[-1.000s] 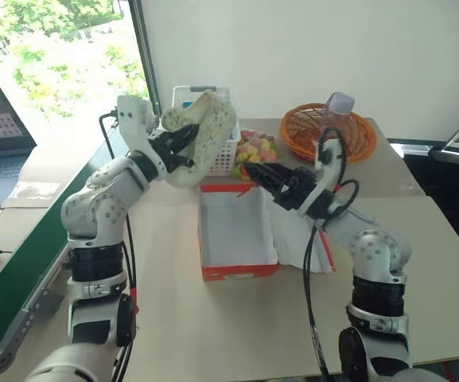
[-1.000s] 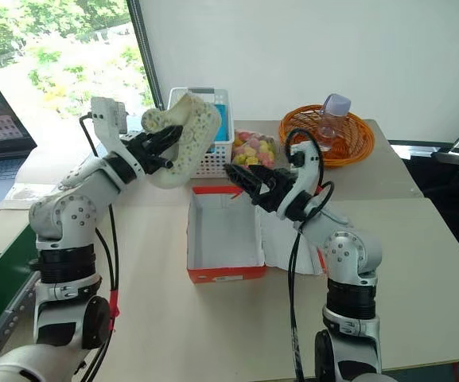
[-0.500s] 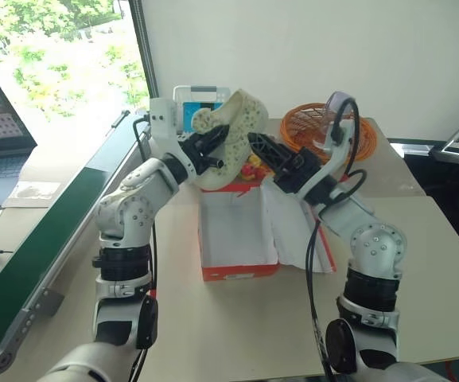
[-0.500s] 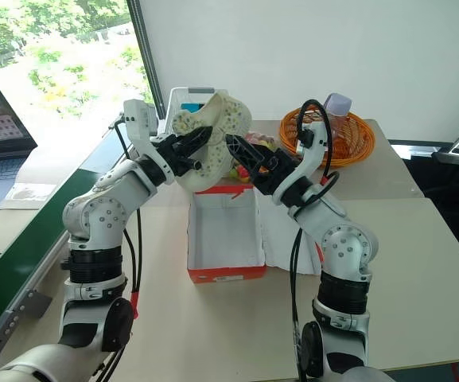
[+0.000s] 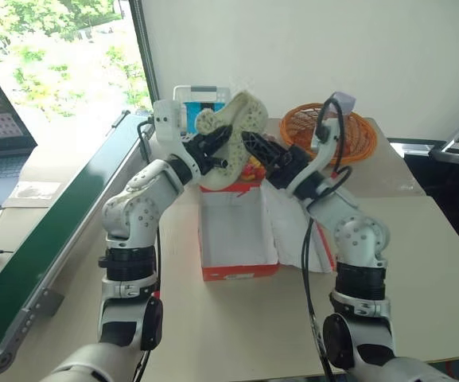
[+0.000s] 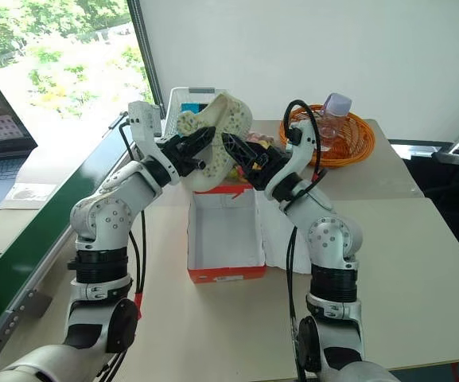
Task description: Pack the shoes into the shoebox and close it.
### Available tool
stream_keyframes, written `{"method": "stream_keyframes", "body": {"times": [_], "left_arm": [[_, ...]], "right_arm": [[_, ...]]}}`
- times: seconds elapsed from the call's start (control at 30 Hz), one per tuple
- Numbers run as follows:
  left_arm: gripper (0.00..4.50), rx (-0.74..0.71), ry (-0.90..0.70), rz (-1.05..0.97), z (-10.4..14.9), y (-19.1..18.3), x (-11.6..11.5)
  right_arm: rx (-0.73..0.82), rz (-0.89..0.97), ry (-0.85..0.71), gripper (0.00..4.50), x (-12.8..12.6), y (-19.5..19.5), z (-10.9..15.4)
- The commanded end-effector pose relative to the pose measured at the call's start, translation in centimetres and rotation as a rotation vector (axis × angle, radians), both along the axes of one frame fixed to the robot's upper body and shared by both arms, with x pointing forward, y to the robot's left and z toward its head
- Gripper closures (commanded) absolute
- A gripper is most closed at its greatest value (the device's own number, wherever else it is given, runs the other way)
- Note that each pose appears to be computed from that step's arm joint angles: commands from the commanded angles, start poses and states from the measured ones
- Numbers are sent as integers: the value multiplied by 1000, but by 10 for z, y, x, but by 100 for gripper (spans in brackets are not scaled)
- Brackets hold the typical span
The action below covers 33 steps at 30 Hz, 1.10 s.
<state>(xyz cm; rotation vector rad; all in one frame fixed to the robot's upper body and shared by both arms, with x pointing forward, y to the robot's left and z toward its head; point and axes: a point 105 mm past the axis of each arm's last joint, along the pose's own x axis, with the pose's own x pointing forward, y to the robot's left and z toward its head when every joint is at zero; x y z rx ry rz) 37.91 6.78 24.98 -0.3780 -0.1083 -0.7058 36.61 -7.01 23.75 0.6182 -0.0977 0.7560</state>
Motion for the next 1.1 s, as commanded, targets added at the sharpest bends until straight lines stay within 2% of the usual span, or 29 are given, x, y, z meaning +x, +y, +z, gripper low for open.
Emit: {"method": "stream_keyframes", "body": {"times": [0.03,0.1,0.33,0.5,0.53,0.63,0.83,1.1], "left_arm": [[429,-32,-82,-58,24,-13,-11],[429,-34,-85,-53,26,-11,-12],[429,-33,-84,-48,25,-8,-13],[429,-27,-82,-55,23,-10,-13],[429,-26,-82,-56,23,-10,-13],[429,-11,-83,-55,23,-8,-14],[429,12,-86,-55,25,2,-20],[429,5,-85,-80,27,-8,-23]], "right_arm": [[32,39,-86,218,-3,10,20],[26,34,-83,278,-1,10,18],[13,24,-92,278,1,5,18],[19,25,-132,142,-1,4,26],[23,20,-137,95,-1,2,27],[10,20,-137,5,-2,-4,27],[-43,-33,-129,5,-1,-36,23],[-52,8,-129,5,-3,-27,23]]}}
